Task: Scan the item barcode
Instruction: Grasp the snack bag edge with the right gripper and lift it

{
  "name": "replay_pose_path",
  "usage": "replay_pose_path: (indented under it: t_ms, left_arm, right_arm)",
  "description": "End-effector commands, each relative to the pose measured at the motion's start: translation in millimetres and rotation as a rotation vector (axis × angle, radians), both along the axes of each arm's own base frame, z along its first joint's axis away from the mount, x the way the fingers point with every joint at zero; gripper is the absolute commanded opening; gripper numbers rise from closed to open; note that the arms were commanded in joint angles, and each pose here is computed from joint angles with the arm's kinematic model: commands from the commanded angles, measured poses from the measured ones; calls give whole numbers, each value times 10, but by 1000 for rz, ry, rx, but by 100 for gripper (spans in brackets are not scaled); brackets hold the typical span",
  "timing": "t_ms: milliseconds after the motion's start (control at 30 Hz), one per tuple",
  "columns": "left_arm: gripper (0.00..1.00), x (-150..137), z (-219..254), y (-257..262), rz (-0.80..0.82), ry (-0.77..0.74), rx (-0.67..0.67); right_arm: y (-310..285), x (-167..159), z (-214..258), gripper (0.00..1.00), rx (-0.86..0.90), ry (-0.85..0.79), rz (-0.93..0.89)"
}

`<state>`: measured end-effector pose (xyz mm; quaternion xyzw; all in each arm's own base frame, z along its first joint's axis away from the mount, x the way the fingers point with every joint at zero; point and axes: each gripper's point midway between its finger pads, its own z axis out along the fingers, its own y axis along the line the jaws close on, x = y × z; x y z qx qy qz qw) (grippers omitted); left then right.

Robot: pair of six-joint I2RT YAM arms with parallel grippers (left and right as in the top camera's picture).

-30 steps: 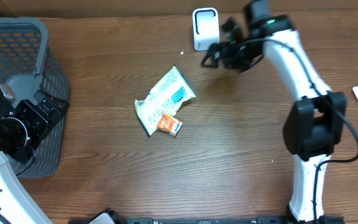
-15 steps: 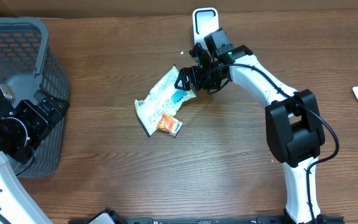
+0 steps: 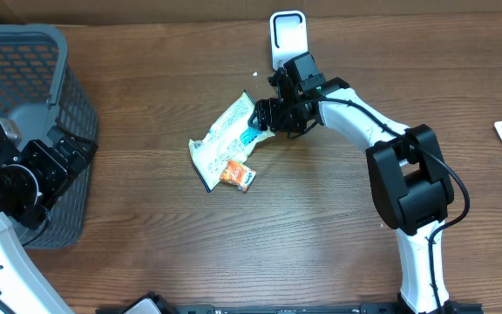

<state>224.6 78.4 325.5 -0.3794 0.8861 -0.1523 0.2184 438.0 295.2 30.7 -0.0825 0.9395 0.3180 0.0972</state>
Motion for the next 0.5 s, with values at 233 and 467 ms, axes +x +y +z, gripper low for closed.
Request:
replay_pose_path:
  t_ms: [233, 467]
  left_arm:
    - [100, 7, -5, -20, -27, -3, 8]
    - [100, 7, -5, -20, -27, -3, 8]
  right_arm:
    - [361, -62, 176, 93, 59, -76, 59]
    - [521, -115, -1, 93, 62, -79, 90]
